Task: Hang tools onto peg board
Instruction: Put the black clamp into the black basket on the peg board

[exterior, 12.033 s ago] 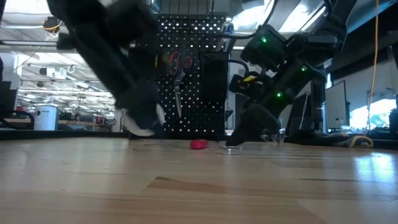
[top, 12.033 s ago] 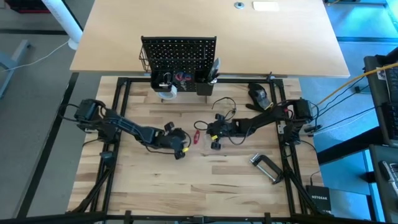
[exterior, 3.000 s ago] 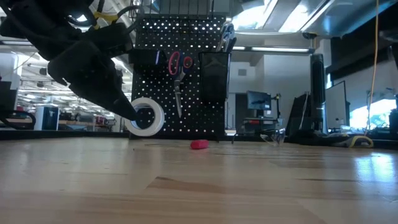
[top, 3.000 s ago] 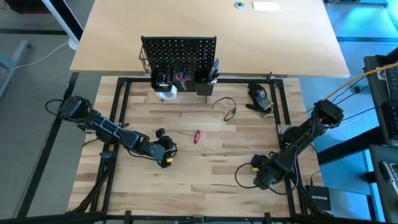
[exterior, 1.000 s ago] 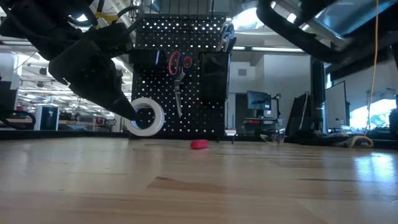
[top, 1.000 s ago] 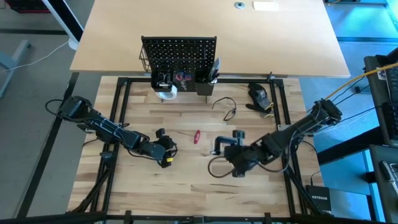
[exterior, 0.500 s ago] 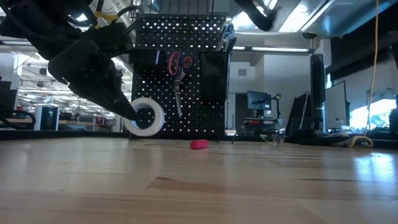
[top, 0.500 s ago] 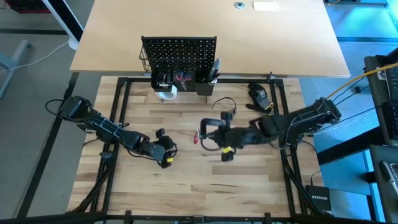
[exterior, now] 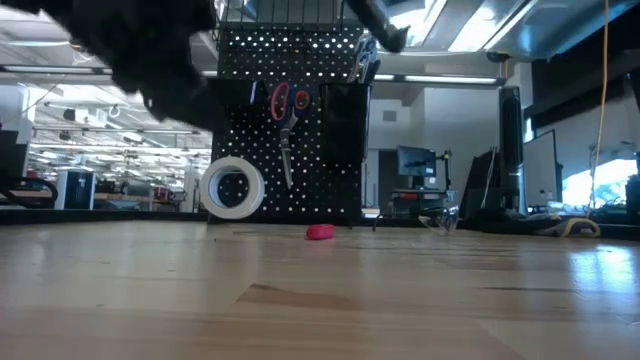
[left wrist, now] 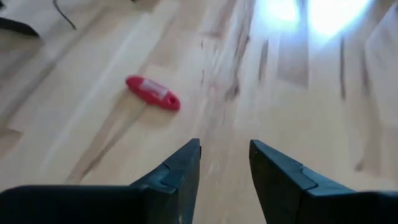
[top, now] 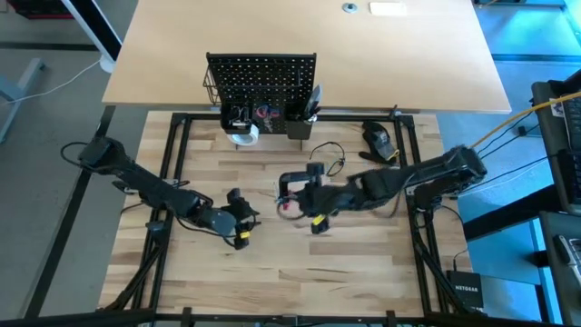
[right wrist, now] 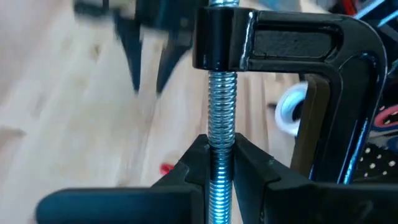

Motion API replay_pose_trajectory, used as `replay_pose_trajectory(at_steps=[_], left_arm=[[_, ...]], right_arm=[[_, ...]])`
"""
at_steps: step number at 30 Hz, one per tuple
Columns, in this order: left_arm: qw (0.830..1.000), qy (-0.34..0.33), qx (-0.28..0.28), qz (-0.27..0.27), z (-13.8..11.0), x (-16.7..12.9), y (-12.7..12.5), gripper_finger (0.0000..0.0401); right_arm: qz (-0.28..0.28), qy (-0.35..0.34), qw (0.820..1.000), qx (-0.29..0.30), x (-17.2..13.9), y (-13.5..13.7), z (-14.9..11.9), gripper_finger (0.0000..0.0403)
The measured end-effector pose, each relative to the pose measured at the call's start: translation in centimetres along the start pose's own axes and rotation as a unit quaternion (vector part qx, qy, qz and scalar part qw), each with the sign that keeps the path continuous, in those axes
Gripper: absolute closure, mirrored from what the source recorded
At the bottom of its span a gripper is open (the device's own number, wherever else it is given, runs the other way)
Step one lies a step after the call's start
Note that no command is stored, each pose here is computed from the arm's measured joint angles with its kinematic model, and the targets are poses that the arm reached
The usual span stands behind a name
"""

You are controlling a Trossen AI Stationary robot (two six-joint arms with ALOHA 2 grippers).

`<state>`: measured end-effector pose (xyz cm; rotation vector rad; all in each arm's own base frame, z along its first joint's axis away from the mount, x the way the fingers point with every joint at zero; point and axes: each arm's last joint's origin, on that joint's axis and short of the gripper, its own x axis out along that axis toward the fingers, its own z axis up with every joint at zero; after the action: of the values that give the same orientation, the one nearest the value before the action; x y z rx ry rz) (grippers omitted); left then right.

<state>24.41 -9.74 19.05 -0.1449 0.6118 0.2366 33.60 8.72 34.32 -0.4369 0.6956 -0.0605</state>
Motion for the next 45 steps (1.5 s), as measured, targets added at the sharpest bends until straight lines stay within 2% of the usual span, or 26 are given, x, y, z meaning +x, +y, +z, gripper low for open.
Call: replay_pose_trajectory(at_steps=[4,8,11,15,25,29,35,45], left_arm=[[0.999,-0.039,-0.035,-0.014,2.0,-2.3,0.3,0.0272],[0.994,-0.064,-0.074,-0.052,3.2,-4.8,1.0,0.0272],[0.988,-0.093,-0.085,-0.088,4.2,-6.6,1.6,0.0272],[0.982,-0.127,-0.103,-0.093,5.1,-7.9,2.4,0.0272],[0.976,-0.149,-0.155,-0.031,5.9,-6.5,4.0,0.0271],[0.967,-0.170,-0.187,-0.039,6.5,-6.5,4.2,0.0271],[0.962,-0.171,-0.207,-0.043,6.6,-6.5,4.2,0.0271],[0.958,-0.183,-0.213,-0.051,6.8,-4.9,3.3,0.0271]], right_arm=[[-0.052,0.056,0.996,-0.049,2.9,2.0,-0.7,0.0357],[-0.116,0.108,0.983,-0.090,5.1,3.5,-1.6,0.0357],[-0.151,0.126,0.975,-0.105,6.3,4.1,-2.0,0.0357],[-0.169,0.134,0.970,-0.110,7.4,4.8,-2.3,0.0357],[-0.177,0.113,0.974,-0.087,8.4,5.2,-2.0,0.0357],[-0.180,0.109,0.974,-0.083,8.4,5.1,-1.9,0.0357],[-0.174,0.099,0.977,-0.076,8.4,5.1,-1.7,0.0357],[-0.160,0.083,0.981,-0.064,8.5,5.1,-1.4,0.0358]])
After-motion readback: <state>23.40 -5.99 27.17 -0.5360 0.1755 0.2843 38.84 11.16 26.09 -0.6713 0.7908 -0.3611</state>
